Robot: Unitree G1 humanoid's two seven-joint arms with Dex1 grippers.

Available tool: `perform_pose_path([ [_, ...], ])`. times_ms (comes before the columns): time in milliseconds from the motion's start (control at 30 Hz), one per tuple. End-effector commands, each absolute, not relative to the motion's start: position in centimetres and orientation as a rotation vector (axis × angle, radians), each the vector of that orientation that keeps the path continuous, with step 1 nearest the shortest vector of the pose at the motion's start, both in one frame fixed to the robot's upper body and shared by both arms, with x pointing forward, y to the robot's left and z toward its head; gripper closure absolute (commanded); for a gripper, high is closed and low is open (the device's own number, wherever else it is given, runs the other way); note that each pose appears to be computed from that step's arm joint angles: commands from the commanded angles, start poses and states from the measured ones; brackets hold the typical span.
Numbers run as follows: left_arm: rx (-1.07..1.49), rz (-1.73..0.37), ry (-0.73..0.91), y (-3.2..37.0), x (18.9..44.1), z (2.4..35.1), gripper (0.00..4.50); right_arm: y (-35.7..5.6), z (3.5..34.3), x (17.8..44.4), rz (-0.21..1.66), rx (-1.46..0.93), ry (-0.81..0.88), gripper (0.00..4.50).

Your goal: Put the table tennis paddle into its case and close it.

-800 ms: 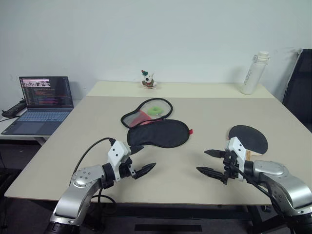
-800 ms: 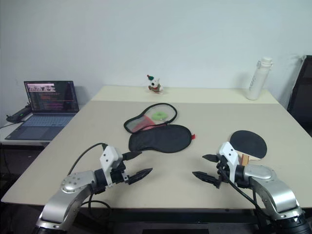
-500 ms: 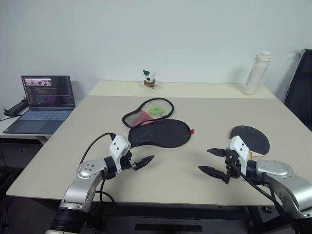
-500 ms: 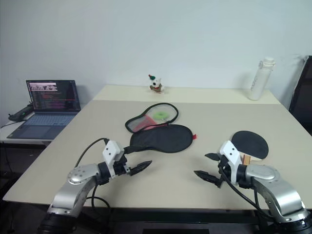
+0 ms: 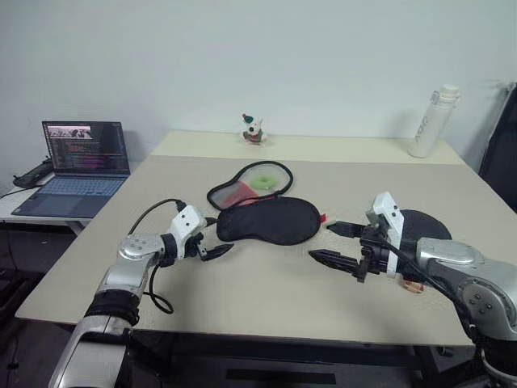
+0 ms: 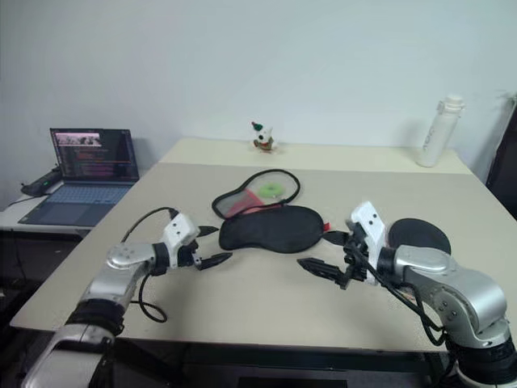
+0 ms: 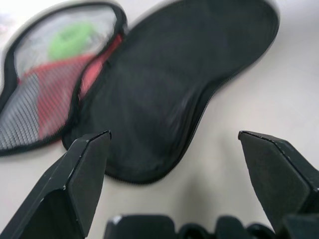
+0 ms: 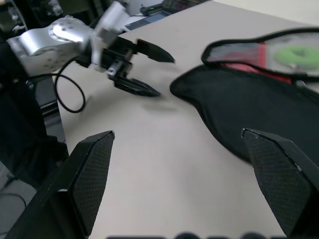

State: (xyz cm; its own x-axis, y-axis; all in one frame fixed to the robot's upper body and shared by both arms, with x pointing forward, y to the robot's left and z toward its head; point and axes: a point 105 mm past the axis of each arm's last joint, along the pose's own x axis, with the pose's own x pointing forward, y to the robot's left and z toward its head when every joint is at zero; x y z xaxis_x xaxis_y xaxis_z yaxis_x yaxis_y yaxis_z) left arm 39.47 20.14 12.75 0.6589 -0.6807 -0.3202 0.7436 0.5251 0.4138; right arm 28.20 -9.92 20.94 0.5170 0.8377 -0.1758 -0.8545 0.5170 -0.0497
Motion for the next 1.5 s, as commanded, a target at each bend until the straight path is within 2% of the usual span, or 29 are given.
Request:
perform_pose_path([
  [33,0.658,-0.892,0.121,19.6,40.2,13.1,0.03,-10.1,21.7,28.0,0.988,-0.165,0.094,0.00],
  [467,0.747,-0.895,0.217,18.3,42.0,11.9,0.03,-11.3,21.3,28.7,0.883,-0.161,0.072,0.00],
  [567,0.742,-0.901,0.220,17.9,42.0,11.7,0.56,-11.6,21.5,28.8,0.867,-0.160,0.063,0.00],
  [900,0.661,-0.882,0.233,18.8,41.7,11.4,4.19,-12.5,22.0,29.2,0.817,-0.156,0.042,0.00],
  [933,0.651,-0.880,0.233,19.0,41.6,11.4,4.45,-12.5,22.0,29.2,0.816,-0.156,0.042,0.00],
  [1167,0.508,-0.935,0.167,17.1,41.3,11.7,4.45,-12.8,22.0,29.4,0.807,-0.162,0.046,0.00],
  [1333,0.326,-1.135,0.088,10.0,39.1,11.1,4.45,-13.5,21.9,29.5,0.788,-0.170,0.054,0.00],
  [1500,0.184,-1.158,0.068,4.4,37.7,11.8,4.45,-14.0,21.8,29.5,0.777,-0.179,0.060,0.00],
])
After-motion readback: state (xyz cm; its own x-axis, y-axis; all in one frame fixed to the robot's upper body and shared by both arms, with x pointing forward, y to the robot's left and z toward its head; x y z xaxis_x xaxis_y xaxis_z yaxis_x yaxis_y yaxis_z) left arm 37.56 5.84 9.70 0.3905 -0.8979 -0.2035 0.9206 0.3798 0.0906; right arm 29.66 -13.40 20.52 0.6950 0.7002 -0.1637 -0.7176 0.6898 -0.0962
